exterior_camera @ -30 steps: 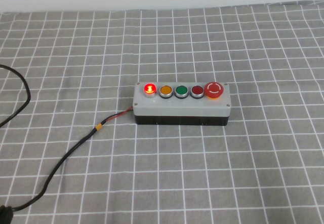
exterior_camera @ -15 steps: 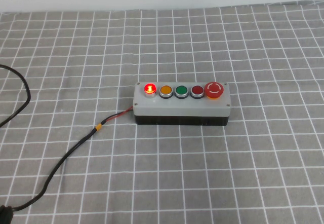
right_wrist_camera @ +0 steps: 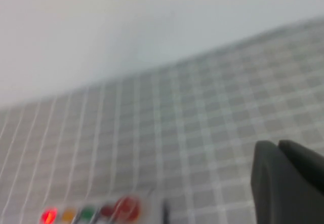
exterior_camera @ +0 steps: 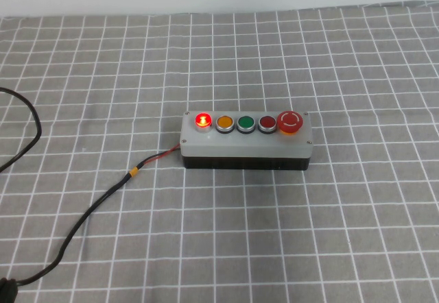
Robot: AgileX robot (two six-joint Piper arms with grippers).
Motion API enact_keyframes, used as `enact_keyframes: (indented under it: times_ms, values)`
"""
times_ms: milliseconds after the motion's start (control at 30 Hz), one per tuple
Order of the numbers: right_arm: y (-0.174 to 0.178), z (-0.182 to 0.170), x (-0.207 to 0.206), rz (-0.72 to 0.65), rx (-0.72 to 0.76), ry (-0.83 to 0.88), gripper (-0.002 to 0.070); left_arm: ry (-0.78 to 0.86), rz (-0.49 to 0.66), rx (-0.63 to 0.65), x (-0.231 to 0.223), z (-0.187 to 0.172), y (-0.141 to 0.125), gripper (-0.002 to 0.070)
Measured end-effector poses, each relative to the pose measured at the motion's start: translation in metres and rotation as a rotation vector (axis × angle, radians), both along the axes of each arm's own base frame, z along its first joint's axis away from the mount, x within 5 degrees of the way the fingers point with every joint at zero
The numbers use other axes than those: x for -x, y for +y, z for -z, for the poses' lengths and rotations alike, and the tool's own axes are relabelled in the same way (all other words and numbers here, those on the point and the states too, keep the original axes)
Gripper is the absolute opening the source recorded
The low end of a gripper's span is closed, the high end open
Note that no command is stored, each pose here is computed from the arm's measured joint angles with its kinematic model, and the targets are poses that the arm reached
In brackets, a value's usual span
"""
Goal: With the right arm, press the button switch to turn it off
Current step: Press the button to turn off
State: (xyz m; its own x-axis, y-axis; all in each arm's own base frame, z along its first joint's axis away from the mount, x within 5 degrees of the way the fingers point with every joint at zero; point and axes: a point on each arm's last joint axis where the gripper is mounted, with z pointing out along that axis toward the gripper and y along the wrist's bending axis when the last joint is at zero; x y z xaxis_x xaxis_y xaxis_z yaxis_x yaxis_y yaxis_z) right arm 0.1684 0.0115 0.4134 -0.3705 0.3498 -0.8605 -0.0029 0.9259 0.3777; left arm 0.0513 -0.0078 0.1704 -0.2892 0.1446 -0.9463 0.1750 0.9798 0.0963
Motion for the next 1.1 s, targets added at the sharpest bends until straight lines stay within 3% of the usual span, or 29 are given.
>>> enact_keyframes:
  times_ms: [233, 400, 633, 867, 1100]
  values:
    - [0.031, 0.032, -0.056, -0.386, 0.027, 0.143, -0.0016, 0.000, 0.000, 0.000, 0.000, 0.000, 0.000, -0.0003]
    - [0.064, 0.043, -0.095, -0.577, 0.112, 0.227, -0.0016, 0.000, 0.000, 0.000, 0.000, 0.000, 0.000, -0.0003]
    - [0.137, 0.053, -0.135, -0.675, 0.342, 0.339, -0.0016, 0.000, 0.000, 0.000, 0.000, 0.000, 0.000, -0.0003]
    - [0.209, 0.067, -0.165, -0.779, 0.392, 0.331, -0.0016, 0.000, 0.000, 0.000, 0.000, 0.000, 0.000, -0.0003]
    - [0.268, 0.111, -0.194, -0.848, 0.409, 0.375, -0.0016, 0.000, 0.000, 0.000, 0.000, 0.000, 0.000, -0.0003]
